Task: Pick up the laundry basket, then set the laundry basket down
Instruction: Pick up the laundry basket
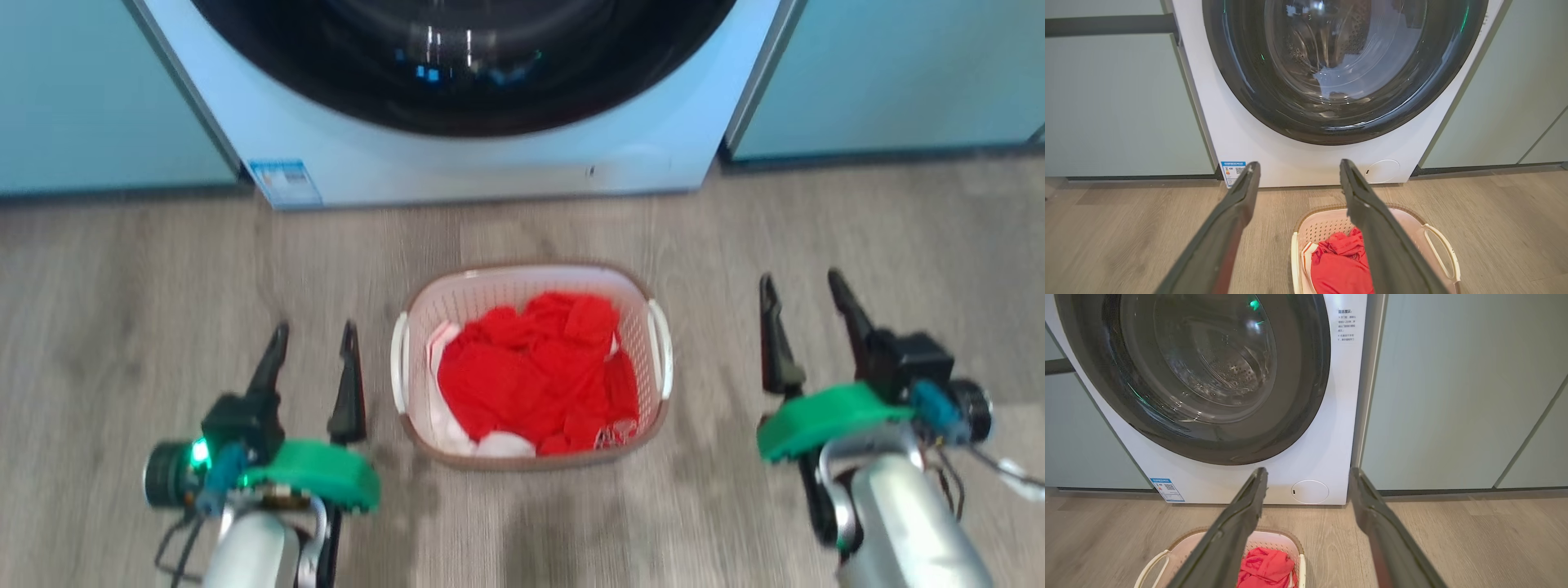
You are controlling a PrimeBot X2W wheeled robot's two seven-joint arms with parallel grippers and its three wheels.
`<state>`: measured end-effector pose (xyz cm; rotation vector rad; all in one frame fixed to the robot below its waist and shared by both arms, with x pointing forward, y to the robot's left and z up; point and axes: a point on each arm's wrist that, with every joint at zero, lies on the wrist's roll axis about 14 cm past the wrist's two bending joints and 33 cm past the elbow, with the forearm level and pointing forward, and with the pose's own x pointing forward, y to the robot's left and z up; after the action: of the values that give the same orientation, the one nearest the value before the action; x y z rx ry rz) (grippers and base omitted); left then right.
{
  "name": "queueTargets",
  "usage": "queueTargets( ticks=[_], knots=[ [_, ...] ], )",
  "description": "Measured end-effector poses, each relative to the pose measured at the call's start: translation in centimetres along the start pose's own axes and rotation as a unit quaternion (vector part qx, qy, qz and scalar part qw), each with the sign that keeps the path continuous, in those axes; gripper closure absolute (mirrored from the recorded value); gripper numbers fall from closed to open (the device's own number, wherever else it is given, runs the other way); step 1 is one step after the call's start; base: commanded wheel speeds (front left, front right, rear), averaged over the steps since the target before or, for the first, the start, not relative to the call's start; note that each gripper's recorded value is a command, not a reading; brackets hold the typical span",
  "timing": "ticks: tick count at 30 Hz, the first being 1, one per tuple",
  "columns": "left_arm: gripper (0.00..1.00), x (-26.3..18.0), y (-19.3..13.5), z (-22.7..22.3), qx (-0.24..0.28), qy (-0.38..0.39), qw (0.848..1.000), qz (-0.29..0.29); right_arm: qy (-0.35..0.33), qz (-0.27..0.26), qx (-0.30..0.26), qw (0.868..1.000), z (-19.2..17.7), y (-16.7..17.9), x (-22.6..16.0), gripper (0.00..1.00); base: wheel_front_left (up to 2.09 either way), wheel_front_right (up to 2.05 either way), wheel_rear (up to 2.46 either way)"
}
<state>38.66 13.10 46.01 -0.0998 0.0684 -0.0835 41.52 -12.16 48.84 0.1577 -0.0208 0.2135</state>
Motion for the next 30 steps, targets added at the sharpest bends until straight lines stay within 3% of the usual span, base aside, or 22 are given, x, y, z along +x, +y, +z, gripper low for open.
queueTargets(
  ticks=[7, 16, 30],
  knots=[
    [0.0, 4.9, 0.5, -3.0, -0.013, 0.036, 0.999, -0.002, 0.036, -0.012, 0.002, 0.999, -3.6, -1.9, 4.2, 0.0, 0.0, 0.0, 0.0],
    [0.0, 9.3, 0.9, -10.2, -0.022, 0.118, 0.993, -0.006, 0.102, -0.014, 0.006, 0.995, -10.7, -3.5, 8.7, 0.0, 0.0, 0.0, 0.0],
    [0.0, 10.8, 0.5, -20.0, -0.045, 0.226, 0.973, -0.017, 0.225, -0.024, 0.023, 0.974, -23.0, -5.0, 9.7, 0.0, 0.0, 0.0, 0.0]
  ],
)
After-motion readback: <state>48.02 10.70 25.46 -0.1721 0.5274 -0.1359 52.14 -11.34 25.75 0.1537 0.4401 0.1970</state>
